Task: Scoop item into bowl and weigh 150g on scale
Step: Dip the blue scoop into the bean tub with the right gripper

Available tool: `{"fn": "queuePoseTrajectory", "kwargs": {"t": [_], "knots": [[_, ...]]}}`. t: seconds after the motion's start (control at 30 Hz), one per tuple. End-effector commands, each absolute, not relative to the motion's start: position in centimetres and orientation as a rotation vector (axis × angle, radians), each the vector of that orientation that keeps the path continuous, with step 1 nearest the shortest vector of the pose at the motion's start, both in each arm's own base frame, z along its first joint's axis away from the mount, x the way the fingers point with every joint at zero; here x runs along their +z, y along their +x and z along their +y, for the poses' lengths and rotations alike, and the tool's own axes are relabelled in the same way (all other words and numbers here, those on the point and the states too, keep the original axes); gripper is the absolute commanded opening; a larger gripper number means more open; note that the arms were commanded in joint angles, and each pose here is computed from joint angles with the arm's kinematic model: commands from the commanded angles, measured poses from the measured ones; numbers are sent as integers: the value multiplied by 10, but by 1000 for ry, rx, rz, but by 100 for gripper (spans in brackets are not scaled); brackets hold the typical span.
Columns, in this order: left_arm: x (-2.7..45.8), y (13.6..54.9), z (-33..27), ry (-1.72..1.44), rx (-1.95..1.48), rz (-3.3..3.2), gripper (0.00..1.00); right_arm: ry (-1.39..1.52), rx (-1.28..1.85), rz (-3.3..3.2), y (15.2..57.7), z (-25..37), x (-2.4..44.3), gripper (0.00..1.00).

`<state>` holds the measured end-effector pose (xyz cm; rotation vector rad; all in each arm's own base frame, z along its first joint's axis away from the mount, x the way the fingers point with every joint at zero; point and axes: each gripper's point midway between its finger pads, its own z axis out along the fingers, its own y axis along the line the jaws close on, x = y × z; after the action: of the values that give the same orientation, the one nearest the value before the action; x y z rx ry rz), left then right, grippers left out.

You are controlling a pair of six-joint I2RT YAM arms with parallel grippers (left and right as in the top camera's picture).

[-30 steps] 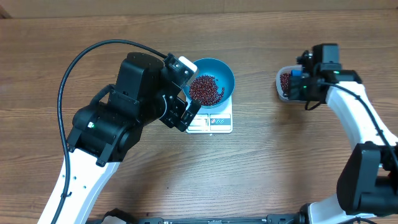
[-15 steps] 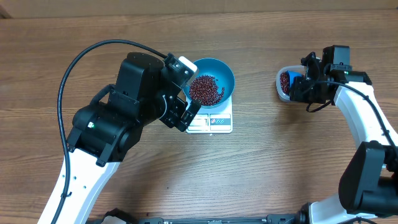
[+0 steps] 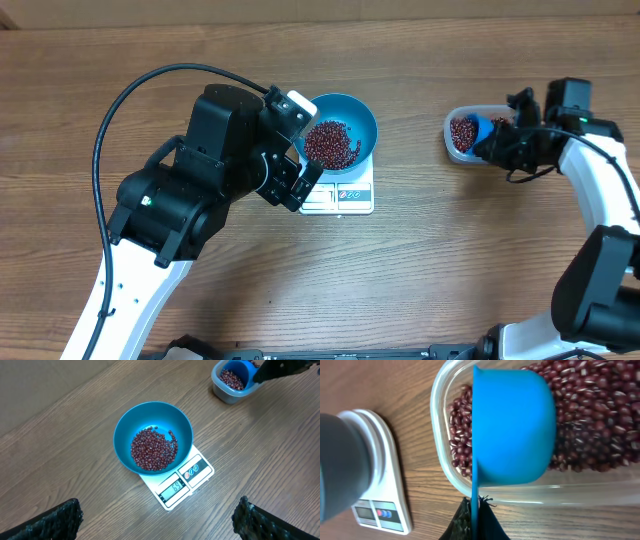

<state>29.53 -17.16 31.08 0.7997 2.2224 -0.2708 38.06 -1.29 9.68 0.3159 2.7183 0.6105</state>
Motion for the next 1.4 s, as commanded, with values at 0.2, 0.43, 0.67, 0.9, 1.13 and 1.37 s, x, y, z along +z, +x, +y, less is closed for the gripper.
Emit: {"fn": "queuePoseTrajectory", "kwargs": {"t": [0.2,0.43,0.67,0.9,1.13,1.37], "knots": [[320,295,-174,785,-300,2204,100,446,862,2610,376,-28,112,4],[320,295,-174,785,-300,2204,100,526,904,2564,372,-47,116,4],[320,295,-174,785,-300,2204,100,556,1005,2489,372,-53,127,4],[320,295,-174,785,-300,2204,100,563,1119,2397,373,-57,141,4],[320,295,-174,785,-300,2204,99,492,1245,2298,374,-51,160,4],[320,295,-174,785,-300,2204,100,426,1334,2228,374,-43,174,4]]}}
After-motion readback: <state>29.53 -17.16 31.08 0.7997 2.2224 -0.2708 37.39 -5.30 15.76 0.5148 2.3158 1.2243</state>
